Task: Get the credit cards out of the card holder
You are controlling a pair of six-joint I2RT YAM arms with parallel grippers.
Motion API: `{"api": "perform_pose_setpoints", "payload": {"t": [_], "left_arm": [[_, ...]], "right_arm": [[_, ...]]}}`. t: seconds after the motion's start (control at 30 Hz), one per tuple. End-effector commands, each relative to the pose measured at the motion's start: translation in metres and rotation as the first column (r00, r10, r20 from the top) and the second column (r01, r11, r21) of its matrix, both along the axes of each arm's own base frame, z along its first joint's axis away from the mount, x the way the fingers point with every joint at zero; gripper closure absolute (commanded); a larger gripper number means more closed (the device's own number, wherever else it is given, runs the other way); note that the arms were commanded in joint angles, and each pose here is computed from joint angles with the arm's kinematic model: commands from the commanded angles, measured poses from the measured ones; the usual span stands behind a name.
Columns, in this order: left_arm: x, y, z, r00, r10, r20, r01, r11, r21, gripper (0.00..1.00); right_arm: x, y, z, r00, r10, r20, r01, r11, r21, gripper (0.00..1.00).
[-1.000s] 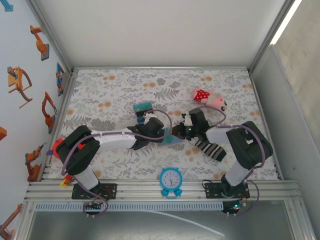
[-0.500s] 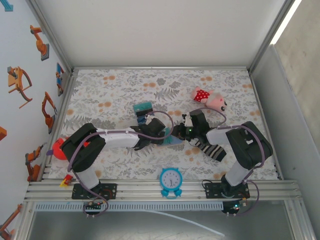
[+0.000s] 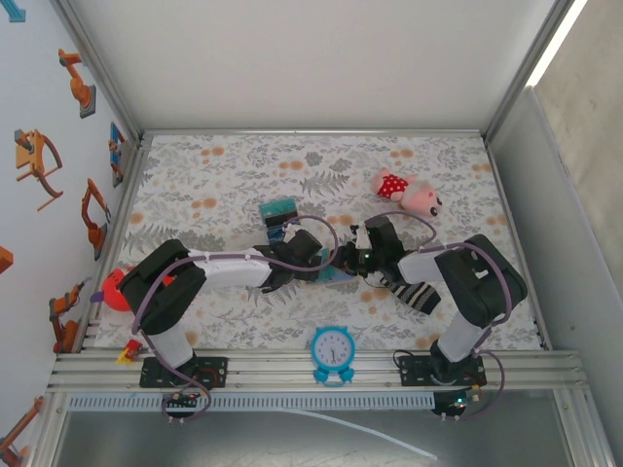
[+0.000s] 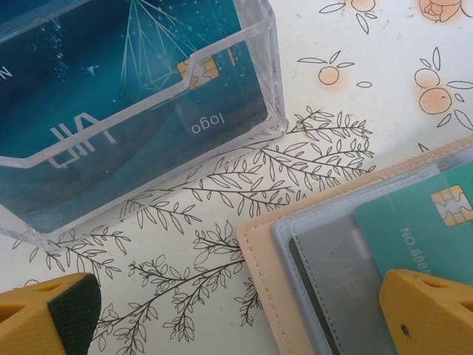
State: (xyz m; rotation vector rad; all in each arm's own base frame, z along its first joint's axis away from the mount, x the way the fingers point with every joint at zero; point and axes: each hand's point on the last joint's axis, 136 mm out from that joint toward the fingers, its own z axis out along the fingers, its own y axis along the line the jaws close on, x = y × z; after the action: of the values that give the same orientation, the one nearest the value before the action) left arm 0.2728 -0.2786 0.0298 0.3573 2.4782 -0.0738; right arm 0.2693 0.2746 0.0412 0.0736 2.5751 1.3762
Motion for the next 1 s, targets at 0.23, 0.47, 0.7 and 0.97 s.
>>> {"api": "perform_pose_setpoints", "payload": {"t": [0.23, 0.47, 0.7, 0.97], "left_arm": [[-0.006, 0.000, 0.000, 1.000, -0.003, -0.024, 0.003, 1.000, -0.004, 0.03], [-0.004, -0.001, 0.029, 0.999, -0.024, 0.027, 0.025, 0.999, -0.045, 0.03], [-0.001, -0.001, 0.084, 0.990, -0.056, 0.129, 0.073, 0.989, -0.132, 0.03], [-0.011, -0.013, 0.145, 0.924, -0.310, 0.226, 0.368, 0.881, -0.298, 0.03]], "right_arm": [[0.006, -0.010, 0.010, 0.997, 0.025, 0.076, -0.014, 0.990, -0.140, 0.99], [0.009, -0.038, 0.032, 0.983, 0.070, 0.167, -0.008, 0.938, -0.346, 1.00], [0.009, -0.038, 0.072, 0.944, 0.168, 0.283, -0.055, 0.929, -0.365, 1.00], [-0.013, -0.024, 0.128, 0.836, 0.326, 0.442, -0.198, 0.929, -0.311, 1.00]]}}
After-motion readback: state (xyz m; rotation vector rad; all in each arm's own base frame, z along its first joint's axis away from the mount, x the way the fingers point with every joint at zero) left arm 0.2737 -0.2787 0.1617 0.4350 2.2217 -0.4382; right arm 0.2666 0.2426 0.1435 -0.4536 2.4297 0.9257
